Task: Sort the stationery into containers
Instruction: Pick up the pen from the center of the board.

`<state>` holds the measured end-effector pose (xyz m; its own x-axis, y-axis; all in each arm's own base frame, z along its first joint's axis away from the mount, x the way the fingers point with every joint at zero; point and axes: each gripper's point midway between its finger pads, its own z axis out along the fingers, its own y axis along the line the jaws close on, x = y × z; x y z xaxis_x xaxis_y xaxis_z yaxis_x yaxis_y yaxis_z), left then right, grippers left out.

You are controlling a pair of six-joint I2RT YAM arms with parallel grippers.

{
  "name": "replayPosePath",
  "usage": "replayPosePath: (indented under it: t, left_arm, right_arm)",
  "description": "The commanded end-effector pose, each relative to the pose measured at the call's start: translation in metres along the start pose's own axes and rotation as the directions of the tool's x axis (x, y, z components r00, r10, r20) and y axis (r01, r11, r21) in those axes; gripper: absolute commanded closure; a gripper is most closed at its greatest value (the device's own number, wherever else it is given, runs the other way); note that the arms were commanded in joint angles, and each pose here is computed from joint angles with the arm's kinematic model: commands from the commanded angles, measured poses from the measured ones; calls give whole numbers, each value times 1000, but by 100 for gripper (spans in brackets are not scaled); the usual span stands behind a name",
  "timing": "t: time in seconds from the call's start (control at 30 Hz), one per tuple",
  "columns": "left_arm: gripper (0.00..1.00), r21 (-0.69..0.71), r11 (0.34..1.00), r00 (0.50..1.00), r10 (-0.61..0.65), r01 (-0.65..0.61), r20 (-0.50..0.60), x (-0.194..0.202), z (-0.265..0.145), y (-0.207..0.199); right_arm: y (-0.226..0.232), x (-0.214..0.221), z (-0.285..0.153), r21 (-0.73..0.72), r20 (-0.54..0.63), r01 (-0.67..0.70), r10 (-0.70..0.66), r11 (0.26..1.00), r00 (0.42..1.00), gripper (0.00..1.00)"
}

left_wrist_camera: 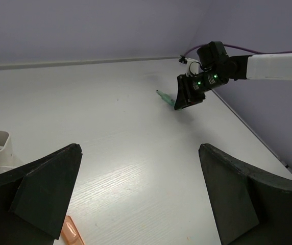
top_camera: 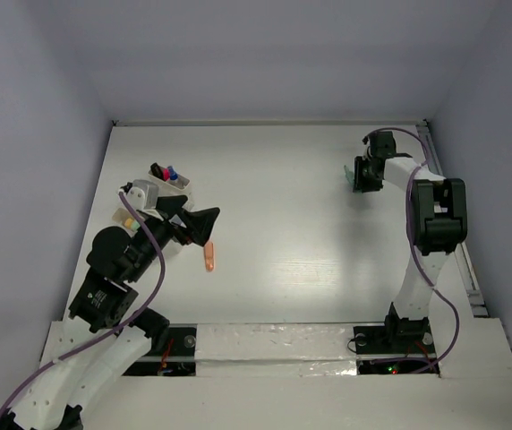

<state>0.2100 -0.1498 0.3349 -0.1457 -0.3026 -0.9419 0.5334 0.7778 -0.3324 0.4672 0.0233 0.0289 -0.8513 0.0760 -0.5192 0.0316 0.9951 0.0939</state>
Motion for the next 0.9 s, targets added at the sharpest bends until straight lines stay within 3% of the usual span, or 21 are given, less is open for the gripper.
replayPosePath:
  t: [0.0,0.17,0.23,0.37,0.5,0.63,0.77,0.87]
  left_arm:
    - [1,18,1000,999,10,-10,33,-7,4,-2]
    - [1,23,1000,1000,6,-7,24,-5,7,-3]
    - [1,30,1000,1000,2,-2,14,-3,8,-4]
    - [1,40,999,1000,-11,11,-8,1,13,-5]
    - [1,50,998,998,-41,44,-53,11,19,-7]
    - [1,53,992,987,-109,116,-120,29,32,-8]
    - [1,65,957,948,-268,283,-170,54,46,-14]
    - [1,84,932,932,-340,352,-124,61,58,-12]
  right_arm:
    - [13,5,5,-28,-35,30,-31,999,999,62]
    - [26,4,-4,-37,-15,37,-37,999,999,85]
    - [34,-4,-21,-50,35,38,-36,998,999,89]
    - [79,-17,-63,-163,167,69,-41,984,985,90]
    - [158,12,-114,-373,236,147,-60,916,970,91]
    - [188,57,-129,-431,177,172,-104,886,979,93]
    - [215,73,-166,-504,258,238,-118,830,959,93]
    - [221,83,-188,-541,290,265,-118,798,950,94]
